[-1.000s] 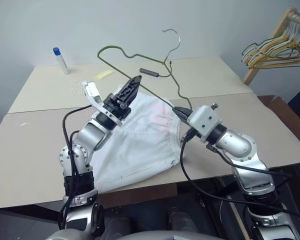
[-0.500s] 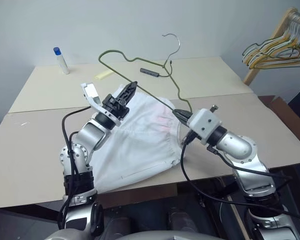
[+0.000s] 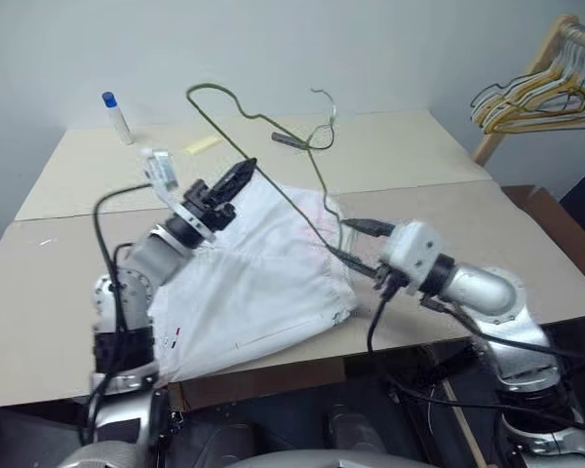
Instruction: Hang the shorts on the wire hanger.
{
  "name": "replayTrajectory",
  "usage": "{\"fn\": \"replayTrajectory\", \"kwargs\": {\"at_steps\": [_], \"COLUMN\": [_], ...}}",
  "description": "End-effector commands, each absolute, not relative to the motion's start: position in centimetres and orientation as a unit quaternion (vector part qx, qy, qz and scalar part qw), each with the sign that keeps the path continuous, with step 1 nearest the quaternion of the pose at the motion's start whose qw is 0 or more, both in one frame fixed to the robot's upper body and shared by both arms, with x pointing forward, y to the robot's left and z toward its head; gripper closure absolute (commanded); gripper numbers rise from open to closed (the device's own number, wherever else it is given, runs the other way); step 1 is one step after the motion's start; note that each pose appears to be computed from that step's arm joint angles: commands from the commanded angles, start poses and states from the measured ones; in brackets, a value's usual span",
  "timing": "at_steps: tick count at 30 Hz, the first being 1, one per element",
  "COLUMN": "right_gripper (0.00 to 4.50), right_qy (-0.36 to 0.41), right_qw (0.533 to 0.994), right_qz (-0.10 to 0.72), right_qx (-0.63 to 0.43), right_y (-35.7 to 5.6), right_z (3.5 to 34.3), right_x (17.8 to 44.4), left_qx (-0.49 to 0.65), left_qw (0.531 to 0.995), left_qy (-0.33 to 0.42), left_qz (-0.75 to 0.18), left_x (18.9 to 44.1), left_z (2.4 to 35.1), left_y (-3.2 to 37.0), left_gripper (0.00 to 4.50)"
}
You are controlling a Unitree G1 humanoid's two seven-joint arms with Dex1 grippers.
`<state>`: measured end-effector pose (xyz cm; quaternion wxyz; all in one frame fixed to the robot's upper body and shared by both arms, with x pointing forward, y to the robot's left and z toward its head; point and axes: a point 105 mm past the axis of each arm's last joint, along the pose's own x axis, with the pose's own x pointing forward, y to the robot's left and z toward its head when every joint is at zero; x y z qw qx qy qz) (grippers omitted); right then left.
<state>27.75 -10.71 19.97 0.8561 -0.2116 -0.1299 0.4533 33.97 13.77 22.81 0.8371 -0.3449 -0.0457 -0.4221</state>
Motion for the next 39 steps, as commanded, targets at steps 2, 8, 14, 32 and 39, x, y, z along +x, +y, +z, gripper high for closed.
{"fn": "replayTrajectory", "kwargs": {"at_steps": [2, 8, 14, 32, 39], "right_gripper": [2.01, 2.01, 2.01, 2.01, 2.01], "right_qy": [-0.064, 0.101, 0.129, 0.139, 0.148], "right_qw": [0.832, 0.761, 0.738, 0.751, 0.767], "right_qz": [0.536, 0.641, 0.657, 0.637, 0.615], "right_qx": [-0.129, 0.031, 0.085, 0.103, 0.103], "right_y": [-12.8, -12.0, -9.6, -7.8, -9.4], "right_z": [21.9, 19.8, 20.0, 20.5, 19.2], "right_x": [26.3, 25.6, 26.6, 28.3, 28.1], "left_qx": [-0.295, -0.275, -0.265, -0.279, -0.277], "left_qw": [0.802, 0.727, 0.704, 0.688, 0.688], "left_qy": [-0.1, -0.139, -0.125, -0.146, -0.16], "left_qz": [-0.509, -0.613, -0.647, -0.653, -0.651], "left_x": [32.5, 30.6, 30.5, 30.7, 30.6], "left_z": [26.7, 28.6, 27.8, 27.8, 28.6], "left_y": [16.2, 17.8, 16.8, 16.0, 16.3], "left_gripper": [4.5, 4.5, 4.5, 4.5, 4.5]}}
